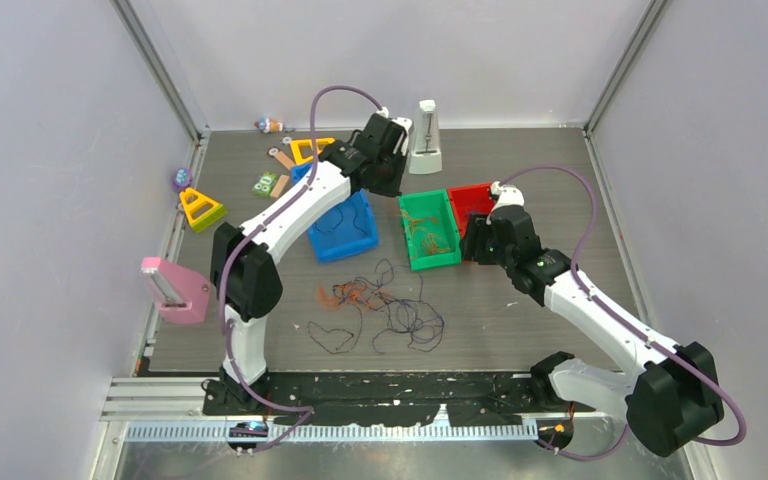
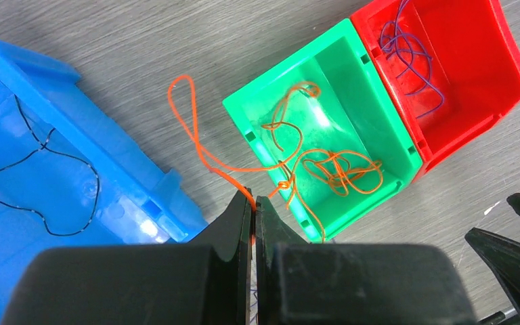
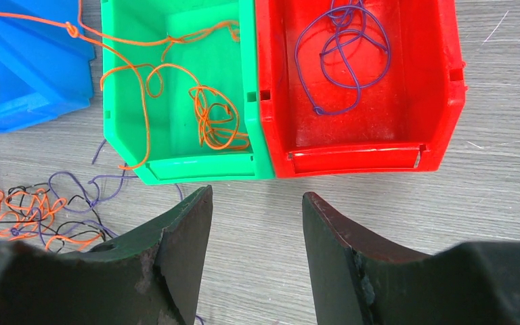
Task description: Untangle the cables
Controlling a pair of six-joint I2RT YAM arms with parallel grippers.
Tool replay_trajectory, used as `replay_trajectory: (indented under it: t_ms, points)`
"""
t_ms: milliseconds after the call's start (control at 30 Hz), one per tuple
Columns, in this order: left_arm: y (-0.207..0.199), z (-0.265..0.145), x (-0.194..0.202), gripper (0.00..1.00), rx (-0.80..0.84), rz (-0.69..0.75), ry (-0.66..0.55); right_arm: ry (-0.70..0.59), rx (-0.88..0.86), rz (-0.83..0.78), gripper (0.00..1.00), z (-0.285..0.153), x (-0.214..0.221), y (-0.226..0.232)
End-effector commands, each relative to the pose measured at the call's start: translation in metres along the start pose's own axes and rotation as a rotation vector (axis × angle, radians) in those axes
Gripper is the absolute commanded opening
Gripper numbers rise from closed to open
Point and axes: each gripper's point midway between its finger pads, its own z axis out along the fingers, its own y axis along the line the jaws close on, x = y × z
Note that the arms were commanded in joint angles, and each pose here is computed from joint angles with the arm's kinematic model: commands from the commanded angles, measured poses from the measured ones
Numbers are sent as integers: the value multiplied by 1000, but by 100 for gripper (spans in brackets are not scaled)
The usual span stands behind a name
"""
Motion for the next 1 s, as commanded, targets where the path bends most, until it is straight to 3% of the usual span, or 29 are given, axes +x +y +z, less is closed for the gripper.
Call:
replay_trajectory:
  t_ms: [0, 133, 433, 733, 967]
  points:
    - [-7, -14, -27, 0, -4, -2, -101, -46, -27, 12, 57, -4, -13, 5]
    - [5, -31, -44, 0, -44, 32, -141, -44, -28, 12, 57, -5, -12, 4]
    - [-68, -61, -40, 0, 123, 112, -183, -42, -28, 16, 56, -3, -11, 4]
    - [-92, -37, -40, 0, 178, 95, -156, -76, -84, 34, 55, -3, -12, 10]
    - [-101, -6, 6, 0, 258, 16, -29, -88, -66, 54, 53, -4, -14, 2]
